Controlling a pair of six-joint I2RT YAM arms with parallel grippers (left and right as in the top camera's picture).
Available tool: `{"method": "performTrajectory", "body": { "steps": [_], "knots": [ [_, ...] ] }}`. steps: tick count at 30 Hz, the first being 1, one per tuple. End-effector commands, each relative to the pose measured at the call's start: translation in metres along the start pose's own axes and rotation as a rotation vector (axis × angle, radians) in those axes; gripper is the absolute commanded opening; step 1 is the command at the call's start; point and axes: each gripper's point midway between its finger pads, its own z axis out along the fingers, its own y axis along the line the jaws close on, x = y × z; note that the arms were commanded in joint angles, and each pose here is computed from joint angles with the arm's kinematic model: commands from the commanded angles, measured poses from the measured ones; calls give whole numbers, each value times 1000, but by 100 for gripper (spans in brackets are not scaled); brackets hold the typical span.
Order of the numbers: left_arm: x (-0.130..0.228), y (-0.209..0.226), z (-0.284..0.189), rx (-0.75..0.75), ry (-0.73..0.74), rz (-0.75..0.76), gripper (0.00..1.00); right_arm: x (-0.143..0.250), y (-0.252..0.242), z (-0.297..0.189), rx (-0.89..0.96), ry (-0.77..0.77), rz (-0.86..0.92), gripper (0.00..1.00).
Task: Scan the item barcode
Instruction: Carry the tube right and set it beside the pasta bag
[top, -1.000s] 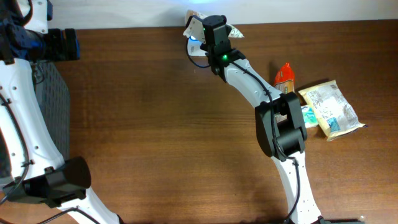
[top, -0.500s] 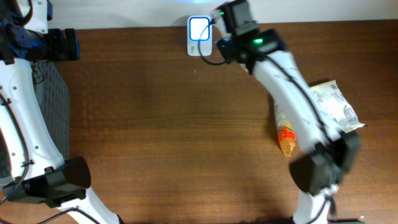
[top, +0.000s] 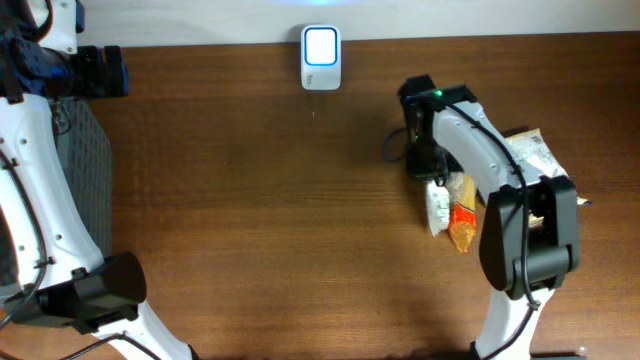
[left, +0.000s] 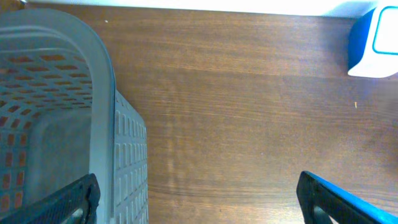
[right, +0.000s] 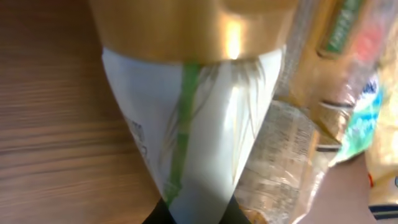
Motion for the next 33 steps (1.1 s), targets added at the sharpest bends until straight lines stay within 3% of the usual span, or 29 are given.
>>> {"method": "performTrajectory", "body": {
  "steps": [1, 3, 6, 10, 11, 12, 15, 18, 23, 29, 33],
  "knots": [
    [-1, 1, -2, 2, -9, 12, 99, -2, -17, -4, -3, 3, 13, 73],
    [-1, 1, -2, 2, -9, 12, 99, -2, -18, -17, -42, 2, -33, 85],
    [-1, 1, -2, 2, -9, 12, 99, -5, -33, -89, -69, -99, -21, 86],
    [-1, 1, -2, 2, -9, 12, 99, 25, -60, -230, -212, -392, 20, 86],
    [-1, 1, -2, 2, -9, 12, 99, 35, -68, -256, -227, -467, 33, 99],
    [-1, 1, -2, 2, -9, 12, 99, 47, -79, -290, -248, -580, 53, 99],
    [-1, 1, -2, 2, -9, 12, 99, 91, -101, -337, -281, -752, 84, 98],
    [-1, 1, -2, 2, -9, 12, 99, 130, -124, -350, -224, -811, 85, 99],
    [-1, 1, -2, 2, -9, 12, 99, 173, -143, -357, -254, -867, 235, 99],
    [-1, 1, -2, 2, -10, 12, 99, 159, -150, -312, -248, -1054, 363, 99],
    [-1, 1, -2, 2, -9, 12, 99, 142, -129, -254, -342, -1206, 375, 99]
  ]
}}
